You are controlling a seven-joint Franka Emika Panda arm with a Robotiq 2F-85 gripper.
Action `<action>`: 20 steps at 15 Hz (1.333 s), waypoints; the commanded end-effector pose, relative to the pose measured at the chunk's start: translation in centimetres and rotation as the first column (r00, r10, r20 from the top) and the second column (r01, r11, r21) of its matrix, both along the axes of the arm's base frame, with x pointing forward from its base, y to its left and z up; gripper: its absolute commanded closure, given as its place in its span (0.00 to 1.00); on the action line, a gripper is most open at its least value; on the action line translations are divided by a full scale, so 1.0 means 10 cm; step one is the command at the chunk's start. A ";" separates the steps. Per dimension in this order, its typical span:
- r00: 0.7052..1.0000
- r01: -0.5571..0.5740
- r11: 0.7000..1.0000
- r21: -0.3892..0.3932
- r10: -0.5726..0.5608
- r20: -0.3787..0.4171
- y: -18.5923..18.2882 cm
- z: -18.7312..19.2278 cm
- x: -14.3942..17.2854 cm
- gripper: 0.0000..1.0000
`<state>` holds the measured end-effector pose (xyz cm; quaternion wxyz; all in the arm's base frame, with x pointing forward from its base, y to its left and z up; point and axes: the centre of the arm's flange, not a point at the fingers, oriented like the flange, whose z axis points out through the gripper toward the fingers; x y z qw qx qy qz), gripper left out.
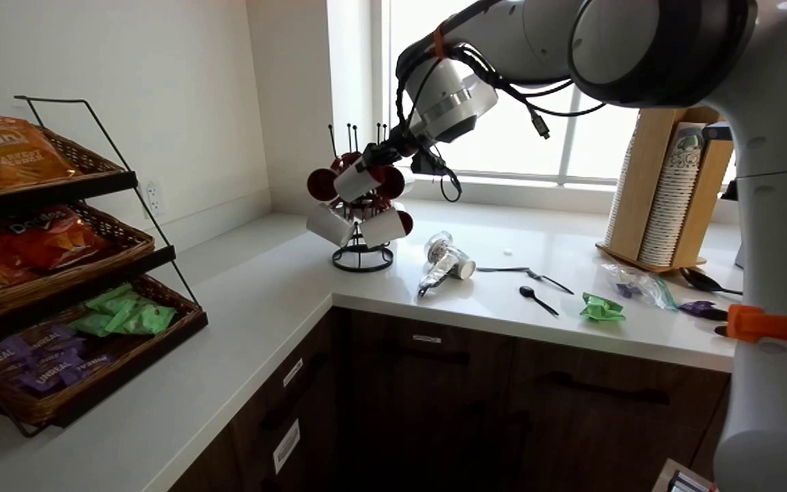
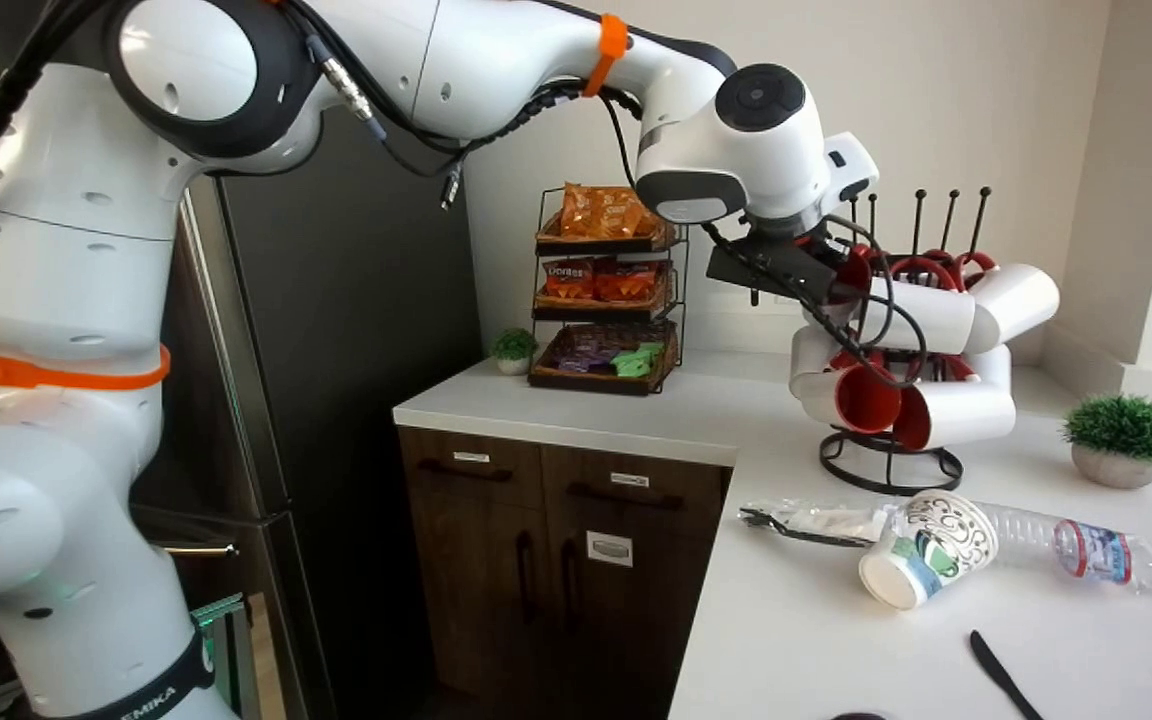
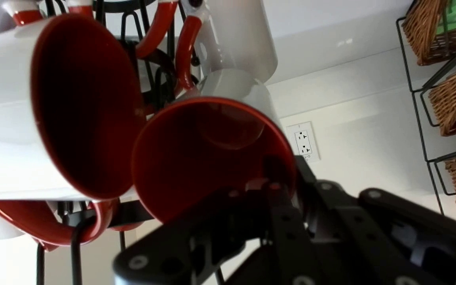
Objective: Remove one mug from the rack and put it on the table
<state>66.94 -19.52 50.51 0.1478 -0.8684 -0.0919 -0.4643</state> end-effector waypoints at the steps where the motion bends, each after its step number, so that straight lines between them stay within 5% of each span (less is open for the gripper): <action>1: 1.000 -0.005 1.000 -0.013 0.005 -0.020 -0.11 -0.17 0.06 0.93; 2: 1.000 -0.005 1.000 -0.012 0.005 -0.021 -0.12 -0.18 0.05 0.90; 4: 1.000 -0.004 1.000 -0.010 0.004 -0.023 -0.13 -0.20 0.05 0.64; 9: 0.999 0.002 1.000 -0.009 -0.003 -0.048 -0.20 -0.39 0.06 0.29; 11: 0.999 0.003 1.000 -0.008 -0.003 -0.052 -0.22 -0.43 0.06 0.22; 13: 0.999 0.003 1.000 -0.009 -0.003 -0.054 -0.23 -0.45 0.07 0.17; 20: 0.999 -0.016 1.000 -0.024 0.015 -0.028 -0.17 -0.34 0.07 0.38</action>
